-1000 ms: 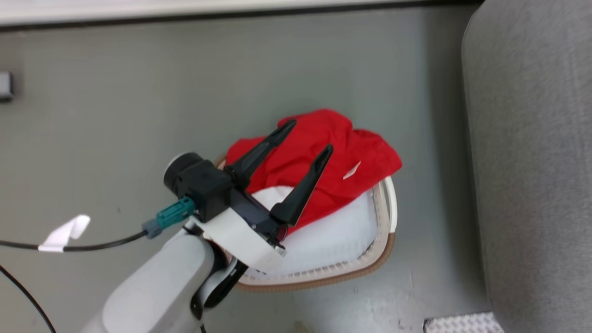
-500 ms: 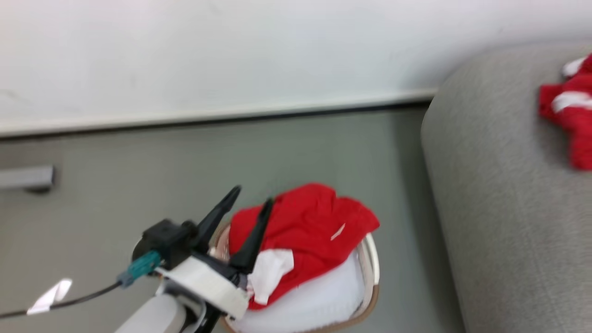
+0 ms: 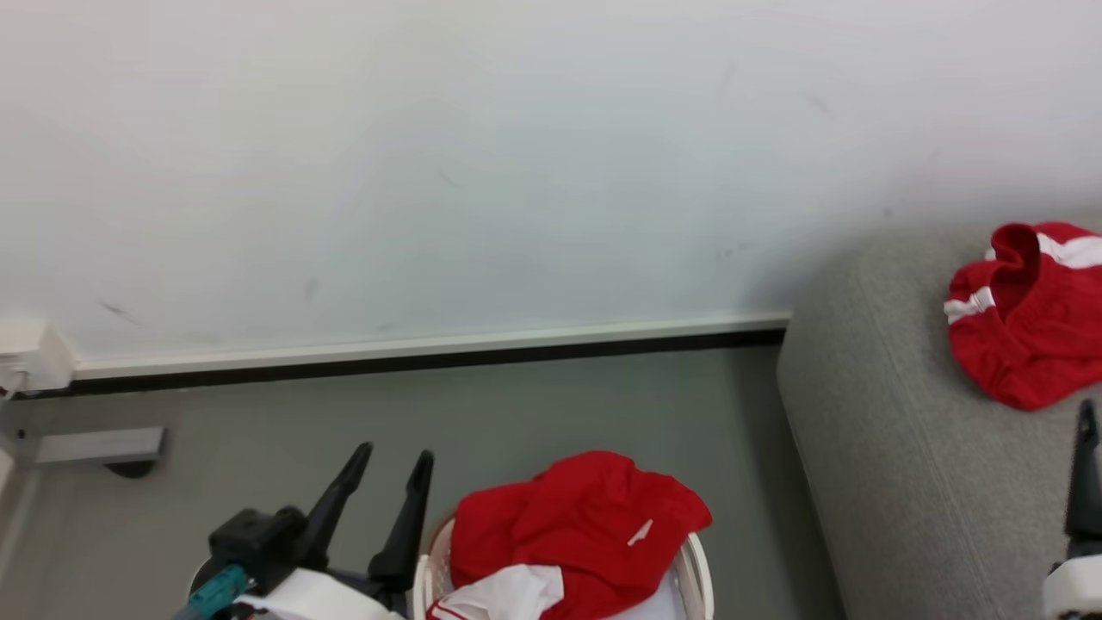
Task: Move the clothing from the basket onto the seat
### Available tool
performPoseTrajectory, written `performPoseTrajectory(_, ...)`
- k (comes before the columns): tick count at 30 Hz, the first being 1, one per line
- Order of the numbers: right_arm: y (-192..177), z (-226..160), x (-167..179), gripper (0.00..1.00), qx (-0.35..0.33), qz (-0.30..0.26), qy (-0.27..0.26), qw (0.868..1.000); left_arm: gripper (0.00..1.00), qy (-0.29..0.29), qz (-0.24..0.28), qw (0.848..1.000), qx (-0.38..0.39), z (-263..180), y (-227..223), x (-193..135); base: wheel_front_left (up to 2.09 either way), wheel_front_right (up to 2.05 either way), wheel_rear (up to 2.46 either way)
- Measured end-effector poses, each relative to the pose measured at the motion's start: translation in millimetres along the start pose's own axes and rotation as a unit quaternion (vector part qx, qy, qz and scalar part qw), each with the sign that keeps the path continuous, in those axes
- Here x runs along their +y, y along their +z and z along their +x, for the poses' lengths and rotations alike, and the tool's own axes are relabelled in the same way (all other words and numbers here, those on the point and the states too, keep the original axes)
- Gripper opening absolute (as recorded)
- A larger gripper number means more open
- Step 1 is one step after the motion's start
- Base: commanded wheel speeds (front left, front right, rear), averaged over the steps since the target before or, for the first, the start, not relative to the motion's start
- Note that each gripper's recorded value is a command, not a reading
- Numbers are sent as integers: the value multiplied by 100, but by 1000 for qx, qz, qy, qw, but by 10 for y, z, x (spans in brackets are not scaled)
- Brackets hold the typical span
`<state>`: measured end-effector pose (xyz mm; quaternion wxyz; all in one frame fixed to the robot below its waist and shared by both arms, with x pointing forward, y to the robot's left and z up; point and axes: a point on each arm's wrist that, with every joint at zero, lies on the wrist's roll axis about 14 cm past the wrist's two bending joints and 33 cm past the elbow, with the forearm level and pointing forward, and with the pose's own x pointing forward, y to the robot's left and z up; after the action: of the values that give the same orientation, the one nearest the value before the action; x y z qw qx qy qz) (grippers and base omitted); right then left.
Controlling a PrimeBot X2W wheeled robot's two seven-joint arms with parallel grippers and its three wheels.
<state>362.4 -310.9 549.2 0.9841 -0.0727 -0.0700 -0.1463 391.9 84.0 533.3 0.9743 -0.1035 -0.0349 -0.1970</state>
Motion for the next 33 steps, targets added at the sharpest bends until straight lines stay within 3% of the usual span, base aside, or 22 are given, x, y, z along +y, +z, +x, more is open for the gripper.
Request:
performPoseTrajectory(6, 59, -166, 479, 100, -19, 32, 66, 997, 100, 81, 26, 996, -9, -343, 47, 377, 0, 0, 0)
performPoseTrajectory(18, -326, -569, 1093, 100, 48, 86, 153, 983, 100, 174, 34, 984, 7, -824, -129, 789, 0, 0, 0)
performPoseTrajectory(33, -406, -713, 1329, 100, 69, 113, 184, 974, 100, 190, 27, 981, 16, -939, -252, 864, 0, 0, 0)
